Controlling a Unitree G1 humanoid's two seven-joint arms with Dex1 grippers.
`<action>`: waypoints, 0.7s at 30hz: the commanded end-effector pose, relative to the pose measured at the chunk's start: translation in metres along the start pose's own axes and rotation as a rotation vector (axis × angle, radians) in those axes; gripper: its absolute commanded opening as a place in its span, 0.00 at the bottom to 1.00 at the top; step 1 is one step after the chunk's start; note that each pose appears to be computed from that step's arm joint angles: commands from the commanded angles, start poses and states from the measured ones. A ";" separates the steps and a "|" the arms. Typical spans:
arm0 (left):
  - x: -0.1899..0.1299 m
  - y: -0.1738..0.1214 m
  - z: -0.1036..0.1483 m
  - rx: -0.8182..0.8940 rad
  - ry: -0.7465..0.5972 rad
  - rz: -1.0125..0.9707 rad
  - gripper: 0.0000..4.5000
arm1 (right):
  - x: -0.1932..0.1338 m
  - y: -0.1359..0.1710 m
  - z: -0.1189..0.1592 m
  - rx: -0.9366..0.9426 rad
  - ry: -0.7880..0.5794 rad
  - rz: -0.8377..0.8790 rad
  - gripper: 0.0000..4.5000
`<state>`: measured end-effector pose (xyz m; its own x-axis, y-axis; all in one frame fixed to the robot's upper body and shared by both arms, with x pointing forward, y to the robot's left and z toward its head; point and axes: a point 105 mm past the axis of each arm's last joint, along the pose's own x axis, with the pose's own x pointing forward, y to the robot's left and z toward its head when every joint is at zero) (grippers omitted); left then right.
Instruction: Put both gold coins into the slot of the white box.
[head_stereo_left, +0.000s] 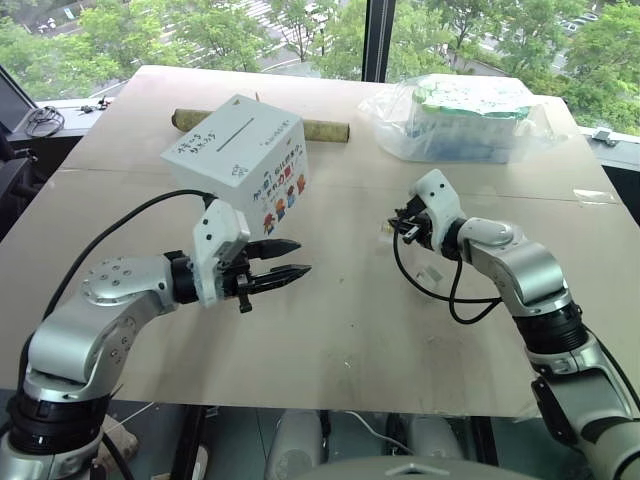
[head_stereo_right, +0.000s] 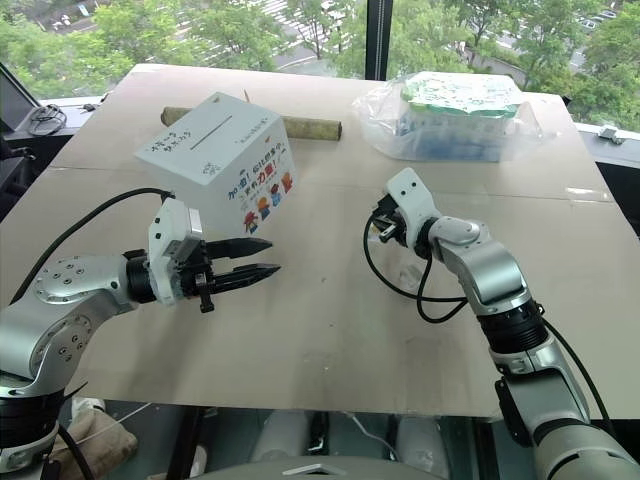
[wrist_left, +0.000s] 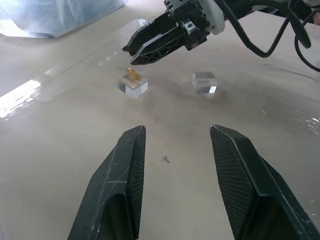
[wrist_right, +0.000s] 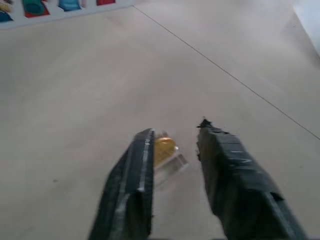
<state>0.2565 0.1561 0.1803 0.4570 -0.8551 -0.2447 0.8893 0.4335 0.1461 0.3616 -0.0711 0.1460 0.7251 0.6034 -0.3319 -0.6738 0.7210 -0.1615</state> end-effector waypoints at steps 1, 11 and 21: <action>0.001 -0.001 0.007 0.038 -0.015 -0.005 0.46 | -0.006 0.002 0.017 -0.017 -0.044 -0.022 0.13; 0.002 -0.002 0.004 0.044 -0.010 -0.012 0.46 | -0.002 0.002 0.008 -0.032 0.008 -0.096 0.13; 0.002 -0.003 0.002 0.043 -0.004 -0.010 0.46 | -0.003 0.019 0.012 0.023 -0.004 -0.064 0.13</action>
<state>0.2563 0.1540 0.1765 0.4505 -0.8549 -0.2573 0.8925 0.4237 0.1550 0.3505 -0.0541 0.1429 0.7508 0.5535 -0.3604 -0.6303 0.7636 -0.1404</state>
